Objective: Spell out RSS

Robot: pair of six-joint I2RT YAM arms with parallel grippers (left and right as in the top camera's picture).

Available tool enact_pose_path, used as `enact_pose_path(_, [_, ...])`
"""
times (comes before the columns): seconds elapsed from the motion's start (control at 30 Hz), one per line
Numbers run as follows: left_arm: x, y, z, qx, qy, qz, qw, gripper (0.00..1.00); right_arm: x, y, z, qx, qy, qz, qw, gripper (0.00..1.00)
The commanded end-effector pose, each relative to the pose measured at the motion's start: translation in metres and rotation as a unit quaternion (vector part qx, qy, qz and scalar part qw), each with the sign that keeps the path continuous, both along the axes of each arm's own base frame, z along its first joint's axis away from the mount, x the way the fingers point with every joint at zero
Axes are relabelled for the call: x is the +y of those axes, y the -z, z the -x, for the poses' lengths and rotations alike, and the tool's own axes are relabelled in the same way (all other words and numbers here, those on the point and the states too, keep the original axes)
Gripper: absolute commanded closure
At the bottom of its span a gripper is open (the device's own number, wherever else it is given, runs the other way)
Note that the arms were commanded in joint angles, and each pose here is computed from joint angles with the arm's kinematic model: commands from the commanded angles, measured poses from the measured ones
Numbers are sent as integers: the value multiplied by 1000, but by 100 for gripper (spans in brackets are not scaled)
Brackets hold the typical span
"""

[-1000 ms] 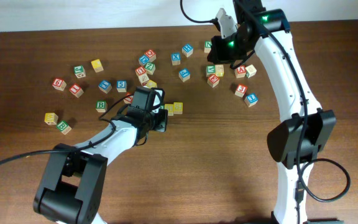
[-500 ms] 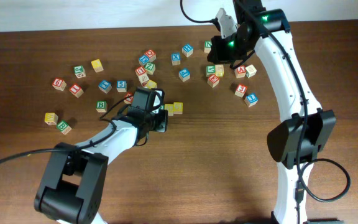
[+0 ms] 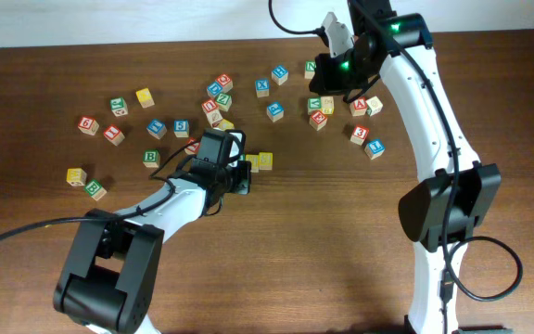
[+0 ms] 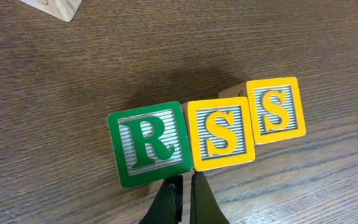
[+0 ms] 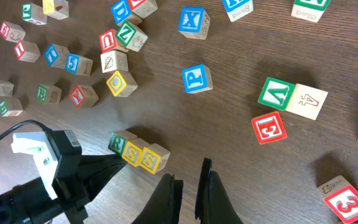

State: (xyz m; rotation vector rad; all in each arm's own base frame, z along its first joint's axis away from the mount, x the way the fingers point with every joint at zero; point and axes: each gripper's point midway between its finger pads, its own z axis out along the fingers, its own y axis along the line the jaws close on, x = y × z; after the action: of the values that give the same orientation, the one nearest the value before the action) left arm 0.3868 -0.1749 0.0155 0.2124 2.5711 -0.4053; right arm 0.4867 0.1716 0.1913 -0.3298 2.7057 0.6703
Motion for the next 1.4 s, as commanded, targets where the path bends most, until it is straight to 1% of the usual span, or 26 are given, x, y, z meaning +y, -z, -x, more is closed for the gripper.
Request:
enact_pose_path(0.0, [-3,2,1,4,1,8,1000,100,1,-19,1,-23,-7,-8,1000,96])
enact_pose_path(0.13, [-11,1,5,12,15,26,999,100,1,-19,1,-23,-7,-8,1000,96])
enact_pose_path(0.27, [-10,1,6,19,15,25,999,100,1,-19,1,-22,-6,-8,1000,96])
enact_pose_path(0.33, [-15,0,9,24,23,36,999,100,1,-19,1,-21,-6,-8,1000,96])
enact_pose_path(0.4, [-20,-1,13,32,34,50,998,100,1,-19,2,-20,-6,-8,1000,96])
enact_pose_path(0.5, [-30,0,21,38,49,49,997,100,1,-19,2,-20,-7,-8,1000,96])
enact_pose_path(0.57, [-39,0,24,30,58,39,997,100,1,-19,2,-20,-7,-8,1000,96])
enact_pose_path(0.73, [-41,2,21,-6,44,-27,999,100,1,-19,2,-21,-8,-7,1000,96])
enact_pose_path(0.9, [-43,-4,11,-38,35,-38,998,100,1,-19,2,-21,-8,-7,1000,96])
enact_pose_path(1.13, [-41,-6,7,-48,28,-44,997,100,1,-18,2,-20,-8,-7,1000,96])
enact_pose_path(1.37, [-41,3,7,-43,30,-48,997,100,1,-18,2,-20,-8,-7,1000,96])
